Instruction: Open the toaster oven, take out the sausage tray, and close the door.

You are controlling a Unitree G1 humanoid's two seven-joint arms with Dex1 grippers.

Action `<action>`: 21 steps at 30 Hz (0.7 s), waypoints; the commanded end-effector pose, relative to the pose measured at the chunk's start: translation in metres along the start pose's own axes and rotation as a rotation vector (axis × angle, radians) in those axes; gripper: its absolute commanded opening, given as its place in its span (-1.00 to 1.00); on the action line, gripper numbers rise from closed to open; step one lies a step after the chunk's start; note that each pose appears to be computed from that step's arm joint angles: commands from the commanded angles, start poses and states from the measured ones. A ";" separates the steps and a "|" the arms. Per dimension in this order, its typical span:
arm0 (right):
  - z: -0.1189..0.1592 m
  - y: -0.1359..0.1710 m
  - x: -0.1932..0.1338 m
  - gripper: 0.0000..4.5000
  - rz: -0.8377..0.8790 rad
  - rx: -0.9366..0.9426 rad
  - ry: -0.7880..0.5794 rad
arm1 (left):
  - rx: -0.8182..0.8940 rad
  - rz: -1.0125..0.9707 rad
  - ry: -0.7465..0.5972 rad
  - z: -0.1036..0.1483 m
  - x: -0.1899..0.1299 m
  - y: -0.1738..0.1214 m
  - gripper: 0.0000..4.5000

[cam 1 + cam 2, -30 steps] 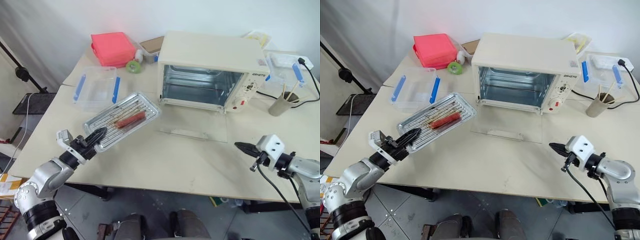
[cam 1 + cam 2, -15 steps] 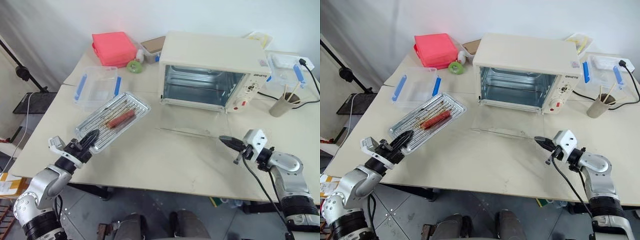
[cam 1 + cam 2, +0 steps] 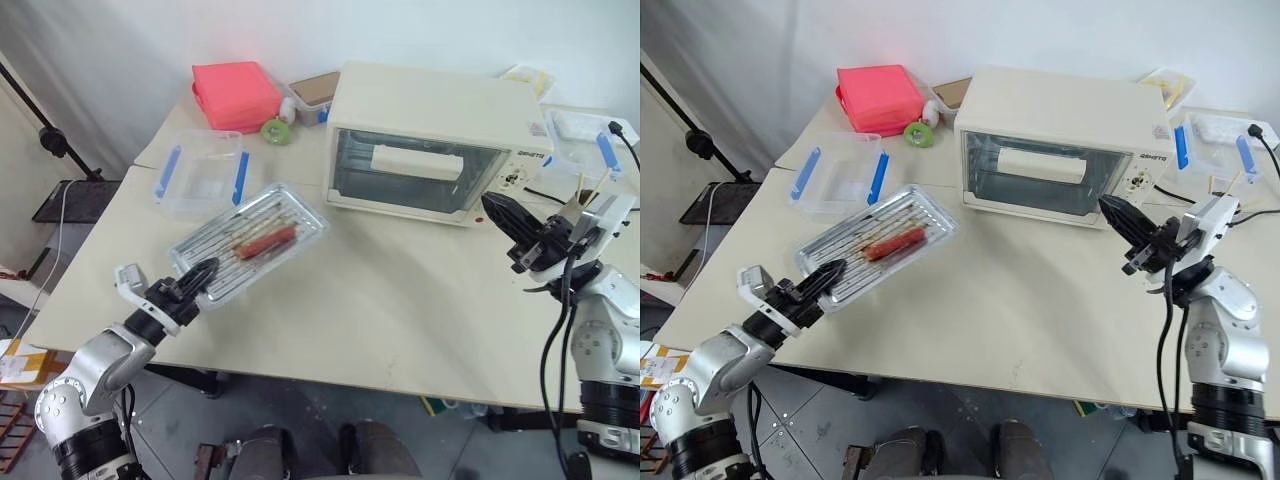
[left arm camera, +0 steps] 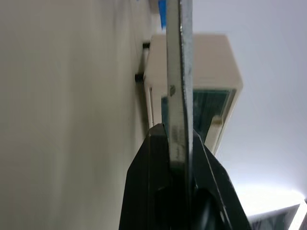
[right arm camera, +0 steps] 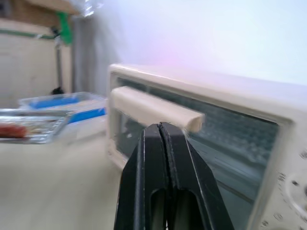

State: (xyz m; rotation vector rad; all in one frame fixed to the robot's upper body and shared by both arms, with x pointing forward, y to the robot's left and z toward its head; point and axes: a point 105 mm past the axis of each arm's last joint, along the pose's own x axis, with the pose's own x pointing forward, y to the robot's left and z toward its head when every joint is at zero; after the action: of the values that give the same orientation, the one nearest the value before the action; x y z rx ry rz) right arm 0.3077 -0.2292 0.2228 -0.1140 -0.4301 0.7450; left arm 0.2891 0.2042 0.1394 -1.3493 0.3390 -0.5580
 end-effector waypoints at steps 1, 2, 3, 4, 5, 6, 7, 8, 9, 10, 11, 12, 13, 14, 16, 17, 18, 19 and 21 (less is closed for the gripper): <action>0.007 0.015 -0.017 -0.73 0.111 -0.044 0.073 | 0.003 -0.058 0.137 -0.018 0.016 -0.010 -1.00; 0.006 0.020 -0.022 -0.58 0.136 -0.046 0.101 | -0.007 -0.063 0.163 -0.022 0.022 -0.009 -1.00; 0.002 0.026 -0.029 -0.44 0.167 -0.046 0.142 | -0.003 -0.058 0.226 -0.031 0.027 -0.009 -1.00; 0.000 0.032 -0.037 -0.29 0.189 -0.049 0.172 | -0.011 -0.057 0.274 -0.039 0.033 -0.008 -1.00; -0.003 0.038 -0.044 -0.18 0.204 -0.042 0.198 | -0.014 -0.053 0.335 -0.049 0.039 -0.006 -1.00; -0.006 0.046 -0.052 -0.02 0.224 -0.043 0.227 | -0.017 -0.047 0.398 -0.059 0.047 -0.004 -1.00; -0.008 0.052 -0.059 0.12 0.231 -0.037 0.248 | -0.020 -0.046 0.451 -0.069 0.054 -0.003 -1.00; -0.009 0.056 -0.063 0.29 0.235 -0.033 0.261 | -0.021 -0.044 0.487 -0.074 0.059 -0.002 -1.00; -0.009 0.060 -0.068 0.44 0.221 -0.023 0.267 | -0.020 -0.039 0.535 -0.082 0.065 0.000 -1.00; -0.010 0.064 -0.073 0.58 0.213 -0.002 0.281 | -0.015 -0.033 0.572 -0.088 0.069 0.002 -1.00; -0.010 0.067 -0.076 0.73 0.208 0.012 0.290 | -0.010 -0.029 0.596 -0.091 0.071 0.004 -1.00; -0.012 0.071 -0.080 0.90 0.200 0.007 0.301 | -0.005 -0.022 0.626 -0.096 0.076 0.006 -1.00; -0.012 0.074 -0.084 0.99 0.184 0.009 0.305 | -0.002 -0.019 0.651 -0.100 0.080 0.008 -1.00; -0.012 0.077 -0.088 0.99 0.166 0.001 0.309 | 0.007 -0.015 0.681 -0.105 0.083 0.009 -1.00; -0.014 0.080 -0.099 0.99 0.133 -0.010 0.336 | 0.025 -0.011 0.740 -0.115 0.092 0.011 -1.00; -0.015 0.080 -0.105 0.99 0.111 -0.013 0.349 | 0.038 -0.007 0.765 -0.120 0.097 0.011 -1.00; -0.015 0.080 -0.111 0.99 0.088 -0.010 0.362 | 0.046 -0.001 0.780 -0.122 0.102 0.012 -1.00; -0.016 0.079 -0.117 0.99 0.068 -0.008 0.376 | 0.057 0.005 0.795 -0.125 0.106 0.013 -1.00; -0.016 0.075 -0.129 0.99 0.033 -0.010 0.410 | 0.093 0.031 0.821 -0.129 0.115 0.017 -1.00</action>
State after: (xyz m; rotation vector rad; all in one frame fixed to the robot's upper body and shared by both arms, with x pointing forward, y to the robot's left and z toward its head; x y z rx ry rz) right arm 0.1863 -0.2512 0.1374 -0.2436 -0.0161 0.7735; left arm 0.3175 0.0437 0.1157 -0.9921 0.9475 -1.0807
